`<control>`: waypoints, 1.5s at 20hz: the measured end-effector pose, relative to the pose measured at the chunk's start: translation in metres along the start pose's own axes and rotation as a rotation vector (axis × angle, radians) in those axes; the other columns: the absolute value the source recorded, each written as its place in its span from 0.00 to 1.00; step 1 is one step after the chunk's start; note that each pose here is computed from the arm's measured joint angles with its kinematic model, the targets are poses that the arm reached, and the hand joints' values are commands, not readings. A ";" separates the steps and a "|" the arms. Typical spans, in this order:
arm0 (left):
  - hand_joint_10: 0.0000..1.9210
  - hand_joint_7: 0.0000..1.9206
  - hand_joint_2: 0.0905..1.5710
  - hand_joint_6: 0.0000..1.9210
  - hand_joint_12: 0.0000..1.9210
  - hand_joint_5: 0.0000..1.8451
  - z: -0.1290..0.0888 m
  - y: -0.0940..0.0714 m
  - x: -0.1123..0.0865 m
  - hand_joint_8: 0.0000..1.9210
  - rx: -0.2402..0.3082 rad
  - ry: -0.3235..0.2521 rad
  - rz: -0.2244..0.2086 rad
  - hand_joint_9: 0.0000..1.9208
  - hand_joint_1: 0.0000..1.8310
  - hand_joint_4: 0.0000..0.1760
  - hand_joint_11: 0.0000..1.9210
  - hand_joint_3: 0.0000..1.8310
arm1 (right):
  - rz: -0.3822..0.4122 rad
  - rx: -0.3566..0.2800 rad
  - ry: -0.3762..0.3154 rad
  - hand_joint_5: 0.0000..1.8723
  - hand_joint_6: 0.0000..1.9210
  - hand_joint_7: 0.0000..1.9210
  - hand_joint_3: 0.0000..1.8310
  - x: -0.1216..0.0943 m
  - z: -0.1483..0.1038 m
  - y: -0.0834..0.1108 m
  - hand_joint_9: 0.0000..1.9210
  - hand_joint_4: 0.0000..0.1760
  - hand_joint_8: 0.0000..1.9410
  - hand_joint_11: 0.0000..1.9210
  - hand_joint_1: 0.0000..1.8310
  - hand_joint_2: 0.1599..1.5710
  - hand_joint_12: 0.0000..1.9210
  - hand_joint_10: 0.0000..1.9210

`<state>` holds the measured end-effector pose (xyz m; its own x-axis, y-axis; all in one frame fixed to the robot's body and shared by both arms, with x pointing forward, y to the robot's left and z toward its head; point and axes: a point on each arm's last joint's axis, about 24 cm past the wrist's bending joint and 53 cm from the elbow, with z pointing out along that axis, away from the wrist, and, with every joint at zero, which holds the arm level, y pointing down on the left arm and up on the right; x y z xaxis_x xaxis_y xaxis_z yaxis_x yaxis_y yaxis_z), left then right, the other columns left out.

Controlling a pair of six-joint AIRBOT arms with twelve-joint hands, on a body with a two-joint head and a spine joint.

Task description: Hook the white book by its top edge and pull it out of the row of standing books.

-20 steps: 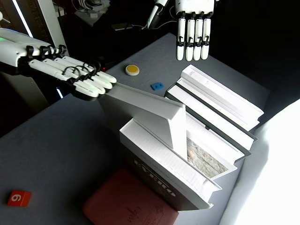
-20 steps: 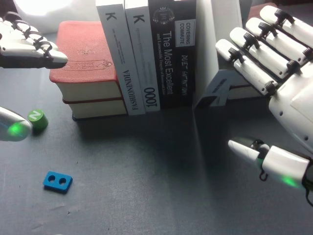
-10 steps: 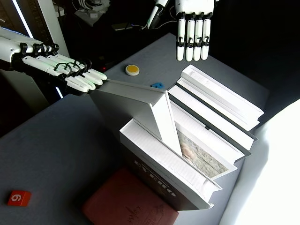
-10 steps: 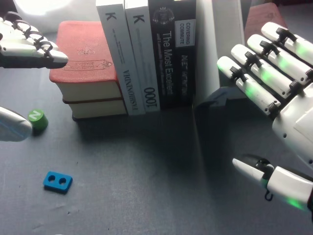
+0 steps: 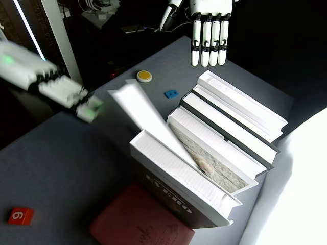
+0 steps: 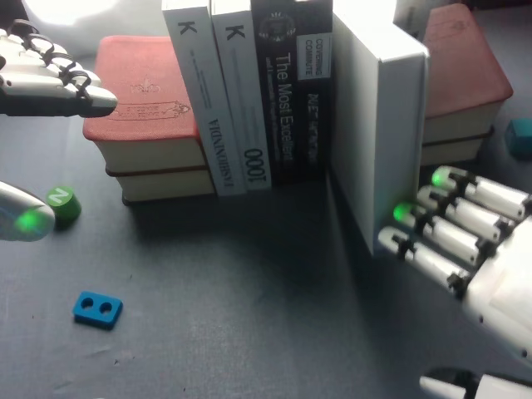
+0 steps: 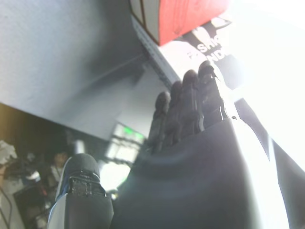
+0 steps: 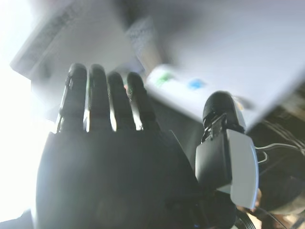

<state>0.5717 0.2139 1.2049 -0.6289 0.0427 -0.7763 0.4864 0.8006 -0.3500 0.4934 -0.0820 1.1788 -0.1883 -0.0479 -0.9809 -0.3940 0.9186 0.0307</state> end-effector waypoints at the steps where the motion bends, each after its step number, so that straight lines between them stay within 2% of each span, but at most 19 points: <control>1: 0.00 0.00 0.70 0.00 0.00 0.00 0.000 0.000 0.000 0.00 0.000 0.000 0.000 0.00 0.00 0.00 0.00 0.00 | -0.004 0.005 -0.009 0.00 0.00 0.00 0.00 -0.002 0.001 -0.002 0.00 0.00 0.00 0.00 0.00 0.70 0.00 0.00; 7: 0.00 0.00 0.70 0.00 0.00 0.00 0.000 0.000 0.000 0.00 0.000 0.000 -0.001 0.00 0.00 0.00 0.00 0.00 | -0.029 0.002 0.076 0.00 0.00 0.00 0.00 0.035 0.014 -0.008 0.00 0.00 0.00 0.00 0.00 0.70 0.00 0.00; 13: 0.00 0.00 0.70 0.00 0.00 0.00 0.000 0.000 0.000 0.00 0.001 0.000 -0.001 0.00 0.00 0.00 0.00 0.00 | 0.002 0.002 0.075 0.01 0.00 0.00 0.00 0.040 0.025 -0.015 0.00 0.00 0.00 0.00 0.00 0.71 0.00 0.00; 17: 0.00 0.00 0.69 0.00 0.00 0.00 0.000 0.000 0.000 0.00 0.000 -0.001 -0.002 0.00 0.00 0.00 0.00 0.00 | 0.001 -0.010 0.076 0.00 0.00 0.00 0.00 0.038 0.016 -0.004 0.00 0.00 0.00 0.00 0.00 0.71 0.00 0.00; 21: 0.00 0.00 0.69 0.00 0.00 0.00 0.000 0.001 0.000 0.00 -0.001 -0.001 -0.005 0.00 0.00 0.00 0.00 0.00 | -0.006 -0.036 0.049 0.00 0.00 0.00 0.00 0.020 -0.007 0.020 0.00 0.00 0.00 0.00 0.00 0.71 0.00 0.00; 27: 0.00 0.00 0.70 0.00 0.00 0.00 0.000 0.001 -0.001 0.00 -0.001 -0.002 -0.005 0.00 0.00 0.00 0.00 0.00 | 0.026 0.022 -0.051 0.00 0.00 0.00 0.00 -0.019 -0.024 0.020 0.00 0.00 0.00 0.00 0.00 0.71 0.00 0.00; 29: 0.00 0.00 0.70 0.00 0.00 0.00 -0.001 0.002 -0.001 0.00 -0.002 -0.002 -0.007 0.00 0.00 0.00 0.00 0.00 | 0.046 0.035 -0.104 0.00 0.00 0.00 0.00 -0.037 -0.026 0.020 0.00 0.00 0.00 0.00 0.00 0.70 0.00 0.00; 30: 0.00 0.00 0.69 0.00 0.00 0.00 -0.001 0.004 -0.001 0.00 -0.003 -0.003 -0.010 0.00 0.00 0.00 0.00 0.00 | 0.061 0.051 -0.154 0.01 0.00 0.00 0.00 -0.052 -0.026 0.017 0.00 0.00 0.00 0.00 0.00 0.70 0.00 0.00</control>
<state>0.5736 0.2173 1.2050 -0.6316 0.0329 -0.7746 0.4782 0.8029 -0.3558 0.4731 -0.0745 1.2358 -0.0689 0.0651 -0.9955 -0.3391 0.9369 0.0848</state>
